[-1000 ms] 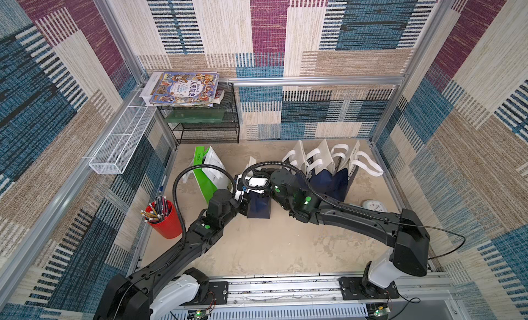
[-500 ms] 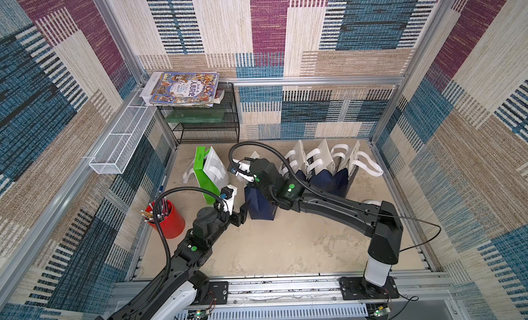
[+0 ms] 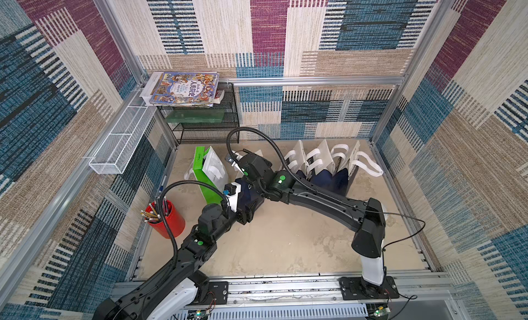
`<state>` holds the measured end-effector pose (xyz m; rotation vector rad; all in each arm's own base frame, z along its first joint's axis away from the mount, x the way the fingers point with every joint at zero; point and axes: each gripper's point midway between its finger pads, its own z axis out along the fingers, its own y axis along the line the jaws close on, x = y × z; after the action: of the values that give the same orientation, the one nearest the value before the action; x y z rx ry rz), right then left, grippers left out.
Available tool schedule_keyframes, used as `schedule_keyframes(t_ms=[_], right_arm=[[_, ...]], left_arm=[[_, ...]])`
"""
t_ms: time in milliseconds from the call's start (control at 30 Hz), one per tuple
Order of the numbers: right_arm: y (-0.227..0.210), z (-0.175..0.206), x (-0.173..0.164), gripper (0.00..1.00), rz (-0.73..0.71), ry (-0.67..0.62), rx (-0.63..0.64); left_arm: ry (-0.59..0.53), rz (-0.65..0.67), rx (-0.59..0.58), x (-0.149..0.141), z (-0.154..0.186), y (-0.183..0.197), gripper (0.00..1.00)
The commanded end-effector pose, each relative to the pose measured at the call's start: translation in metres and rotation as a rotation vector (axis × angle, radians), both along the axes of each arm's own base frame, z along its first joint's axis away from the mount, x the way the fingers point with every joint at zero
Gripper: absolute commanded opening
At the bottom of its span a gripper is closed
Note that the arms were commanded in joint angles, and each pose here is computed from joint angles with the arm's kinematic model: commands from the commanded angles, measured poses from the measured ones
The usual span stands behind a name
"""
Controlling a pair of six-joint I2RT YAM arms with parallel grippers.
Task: Open the takeout bag
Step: Open the takeout bag at the center of the board.
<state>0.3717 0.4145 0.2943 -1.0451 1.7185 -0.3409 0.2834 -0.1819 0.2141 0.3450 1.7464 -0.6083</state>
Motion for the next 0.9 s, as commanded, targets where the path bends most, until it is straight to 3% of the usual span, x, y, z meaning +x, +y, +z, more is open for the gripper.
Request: schedule_keyframes(t_ms=[0,167,367,433,500,567,767,867], right_arm=[[-0.002,0.001,-0.006,0.00,0.001,0.035,0.023],[-0.002,0.009,-0.015,0.00,0.033,0.067,0.065],[-0.001,0.032,-0.031,0.00,0.109,0.127,0.179],[-0.003,0.042,-0.035,0.00,0.150,0.162,0.231],[-0.004,0.050,-0.042,0.00,0.204,0.186,0.253],[-0.008,0.051,-0.044,0.00,0.236,0.164,0.222],[-0.029,0.040,-0.032,0.00,0.156,0.064,0.046],[-0.034,0.031,-0.029,0.00,0.102,-0.011,-0.099]], left_arm=[[-0.026,0.112,-0.076,0.021,0.018,0.008,0.76],[-0.018,0.141,-0.102,0.041,0.019,0.002,0.74],[0.021,0.166,-0.137,0.056,0.000,-0.004,0.57],[0.045,0.193,-0.135,0.060,-0.011,-0.001,0.38],[0.072,0.221,-0.118,0.064,-0.020,0.001,0.13],[0.090,0.234,-0.094,0.066,-0.025,0.002,0.02],[0.131,0.264,-0.026,0.066,-0.036,0.008,0.00],[0.150,0.270,0.010,0.067,-0.040,0.009,0.00]])
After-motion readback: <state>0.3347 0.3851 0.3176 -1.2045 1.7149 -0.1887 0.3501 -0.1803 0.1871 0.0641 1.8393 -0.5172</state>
